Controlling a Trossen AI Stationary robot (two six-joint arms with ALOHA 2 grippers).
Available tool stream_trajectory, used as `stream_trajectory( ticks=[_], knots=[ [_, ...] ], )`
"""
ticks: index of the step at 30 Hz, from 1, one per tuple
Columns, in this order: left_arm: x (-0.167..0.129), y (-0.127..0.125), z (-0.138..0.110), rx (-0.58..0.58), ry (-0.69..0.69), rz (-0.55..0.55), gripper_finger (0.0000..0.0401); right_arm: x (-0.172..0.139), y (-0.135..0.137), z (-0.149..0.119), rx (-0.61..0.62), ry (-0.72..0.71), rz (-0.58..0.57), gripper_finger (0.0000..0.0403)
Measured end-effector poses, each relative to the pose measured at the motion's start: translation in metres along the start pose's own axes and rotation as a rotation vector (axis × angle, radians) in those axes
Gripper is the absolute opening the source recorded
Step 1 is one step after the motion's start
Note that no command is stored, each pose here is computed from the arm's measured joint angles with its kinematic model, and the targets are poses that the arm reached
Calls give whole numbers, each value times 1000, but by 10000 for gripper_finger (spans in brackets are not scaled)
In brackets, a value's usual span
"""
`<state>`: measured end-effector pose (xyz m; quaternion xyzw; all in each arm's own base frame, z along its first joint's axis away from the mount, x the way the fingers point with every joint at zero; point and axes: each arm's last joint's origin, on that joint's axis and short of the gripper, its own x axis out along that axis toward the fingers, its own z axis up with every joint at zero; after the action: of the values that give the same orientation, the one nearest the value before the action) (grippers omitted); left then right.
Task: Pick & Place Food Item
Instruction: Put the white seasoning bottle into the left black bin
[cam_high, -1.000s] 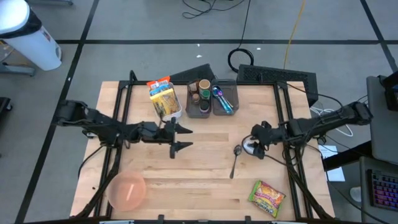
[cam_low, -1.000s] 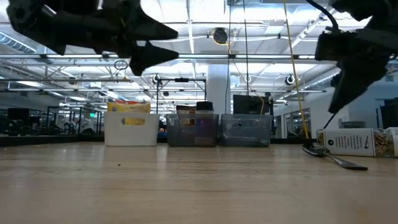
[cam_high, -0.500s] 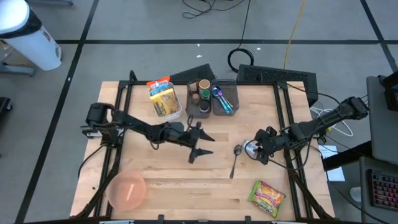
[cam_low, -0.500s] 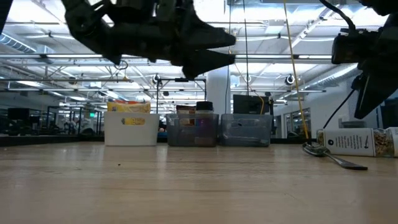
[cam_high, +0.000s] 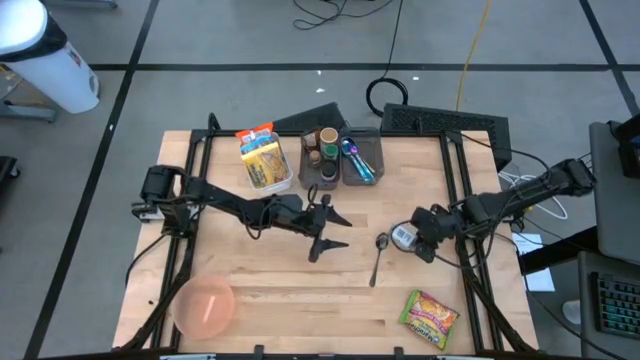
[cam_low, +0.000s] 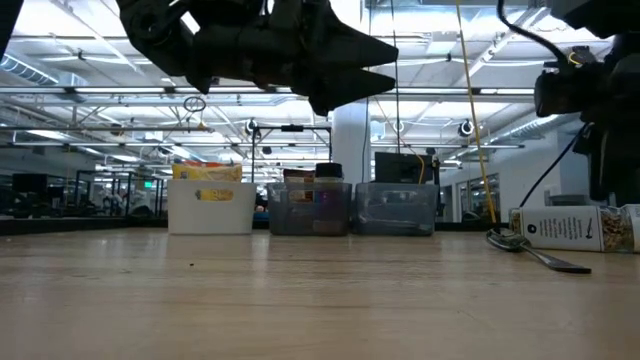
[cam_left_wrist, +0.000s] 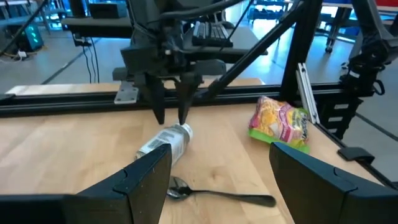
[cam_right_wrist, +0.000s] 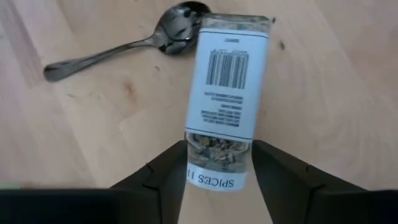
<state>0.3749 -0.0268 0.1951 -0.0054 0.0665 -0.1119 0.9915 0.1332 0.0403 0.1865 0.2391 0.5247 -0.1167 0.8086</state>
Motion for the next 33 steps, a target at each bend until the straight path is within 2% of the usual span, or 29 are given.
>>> stream_trajectory(
  ticks=[6, 11, 14, 23, 27, 33],
  knots=[
    [-1, 6, -1, -2, 5, 14, 274, 1, -2, 6, 103, 41, 67, 230],
    [-2, 10, -1, -3, 6, -17, 274, 17, -1, 6, 95, 17, 110, 272],
    [-2, 12, -3, 0, 28, -26, 274, 32, -4, 2, 98, 49, 96, 285],
    [-3, 14, -6, 7, 54, -23, 274, 54, -6, 1, 120, 56, 3, 279],
    [-3, 14, -6, 7, 59, -19, 274, 56, -4, 4, 96, 10, 2, 277],
    [-3, 14, -6, 2, 58, -18, 274, 57, -7, 7, 66, -64, -68, 274]
  ],
)
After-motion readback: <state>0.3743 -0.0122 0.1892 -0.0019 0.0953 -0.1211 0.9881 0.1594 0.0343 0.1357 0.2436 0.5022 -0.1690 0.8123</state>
